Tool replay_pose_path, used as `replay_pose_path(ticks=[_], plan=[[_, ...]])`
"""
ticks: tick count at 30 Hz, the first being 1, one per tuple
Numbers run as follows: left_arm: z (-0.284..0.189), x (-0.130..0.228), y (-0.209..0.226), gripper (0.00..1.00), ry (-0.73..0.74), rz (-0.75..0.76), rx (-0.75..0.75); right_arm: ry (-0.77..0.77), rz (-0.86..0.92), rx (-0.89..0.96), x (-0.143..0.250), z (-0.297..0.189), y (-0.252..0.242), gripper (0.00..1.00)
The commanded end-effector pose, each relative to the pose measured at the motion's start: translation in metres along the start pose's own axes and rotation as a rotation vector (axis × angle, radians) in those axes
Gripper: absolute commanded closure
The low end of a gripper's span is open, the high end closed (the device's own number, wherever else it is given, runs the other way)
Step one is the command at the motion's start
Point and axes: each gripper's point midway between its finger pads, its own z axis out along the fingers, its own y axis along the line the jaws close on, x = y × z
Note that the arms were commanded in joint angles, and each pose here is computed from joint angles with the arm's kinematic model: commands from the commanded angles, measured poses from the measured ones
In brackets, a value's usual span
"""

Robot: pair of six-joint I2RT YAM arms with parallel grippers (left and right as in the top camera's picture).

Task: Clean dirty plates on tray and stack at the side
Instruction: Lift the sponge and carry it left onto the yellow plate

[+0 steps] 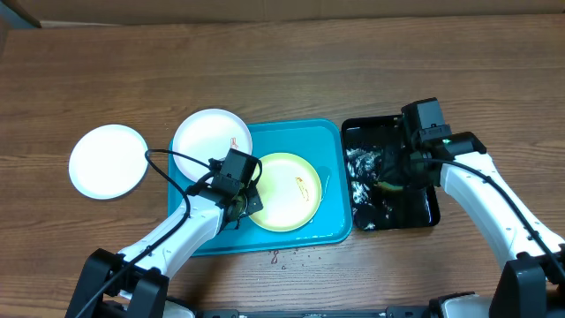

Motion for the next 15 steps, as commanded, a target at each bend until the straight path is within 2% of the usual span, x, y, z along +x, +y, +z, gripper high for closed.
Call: replay_pose_path(ticks=[1, 10, 15], plan=[[0.006, 0.007, 0.012, 0.96, 0.02, 0.003, -0.046, 0.025, -0.043, -0.124, 0.006, -0.002, 0.022, 0.96], [0.006, 0.007, 0.012, 0.96, 0.018, 0.002, -0.045, 0.04, -0.039, -0.014, 0.011, -0.002, 0.002, 0.96], [0.006, 0.007, 0.012, 0.96, 0.018, 0.002, -0.045, 0.037, -0.117, -0.016, 0.011, -0.003, 0.002, 0.96]])
